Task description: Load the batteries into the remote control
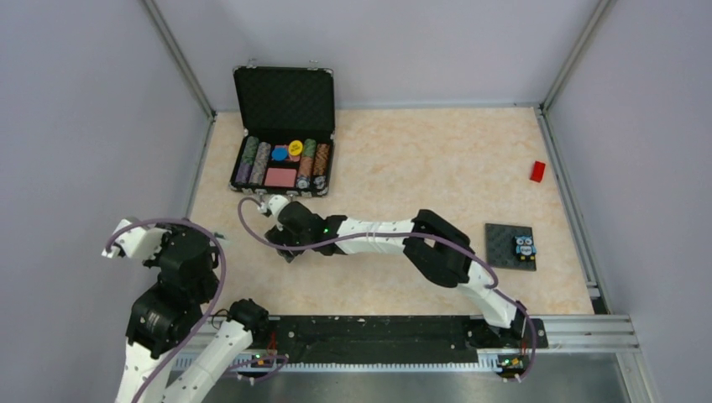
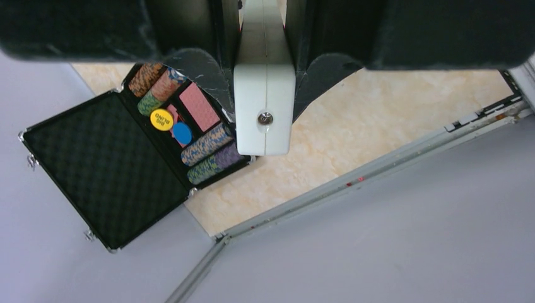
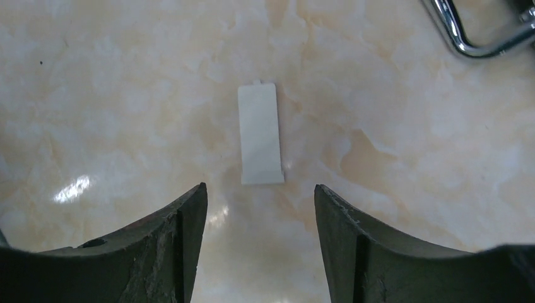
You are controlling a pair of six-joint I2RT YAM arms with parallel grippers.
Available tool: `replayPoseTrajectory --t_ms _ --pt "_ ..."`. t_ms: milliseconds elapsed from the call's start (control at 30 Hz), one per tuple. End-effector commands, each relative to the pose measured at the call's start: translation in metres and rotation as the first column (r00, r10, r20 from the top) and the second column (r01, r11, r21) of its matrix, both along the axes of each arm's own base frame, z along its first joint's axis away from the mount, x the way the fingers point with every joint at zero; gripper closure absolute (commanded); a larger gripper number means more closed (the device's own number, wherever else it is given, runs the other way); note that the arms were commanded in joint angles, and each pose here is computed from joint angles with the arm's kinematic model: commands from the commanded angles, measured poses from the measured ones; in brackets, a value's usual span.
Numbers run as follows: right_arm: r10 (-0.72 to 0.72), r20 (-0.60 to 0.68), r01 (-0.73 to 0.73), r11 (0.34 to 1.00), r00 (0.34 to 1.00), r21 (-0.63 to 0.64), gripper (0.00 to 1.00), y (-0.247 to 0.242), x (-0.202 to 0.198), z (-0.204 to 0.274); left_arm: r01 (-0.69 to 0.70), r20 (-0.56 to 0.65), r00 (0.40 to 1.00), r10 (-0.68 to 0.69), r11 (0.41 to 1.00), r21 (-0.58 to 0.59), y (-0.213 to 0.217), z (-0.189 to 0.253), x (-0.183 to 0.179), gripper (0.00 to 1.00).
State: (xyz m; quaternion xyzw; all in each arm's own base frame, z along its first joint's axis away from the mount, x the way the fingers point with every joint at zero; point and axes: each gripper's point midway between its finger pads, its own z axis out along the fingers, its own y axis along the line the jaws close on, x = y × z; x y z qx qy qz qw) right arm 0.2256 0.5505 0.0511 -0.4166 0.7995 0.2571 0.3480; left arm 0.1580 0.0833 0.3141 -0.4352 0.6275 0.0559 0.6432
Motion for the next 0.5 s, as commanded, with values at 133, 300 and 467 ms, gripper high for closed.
replayPoseTrajectory --t_ms 133,300,467 --pt "0.049 0.091 -0.046 0.999 0.995 -0.028 0.38 0.041 0.005 -0.018 -0.06 0.092 0.994 0.06 0.998 -0.007 0.018 0.034 -0.022 1.0" --pt "0.083 0.103 -0.069 0.989 0.991 -0.134 0.48 0.034 0.0 -0.04 -0.038 0.12 0.992 0.04 0.999 -0.023 0.018 0.038 -0.026 1.0" --pt "0.118 0.061 -0.099 0.962 0.991 -0.255 0.71 0.01 -0.013 -0.062 -0.027 0.123 0.992 0.03 0.999 -0.027 0.017 0.035 -0.027 1.0"
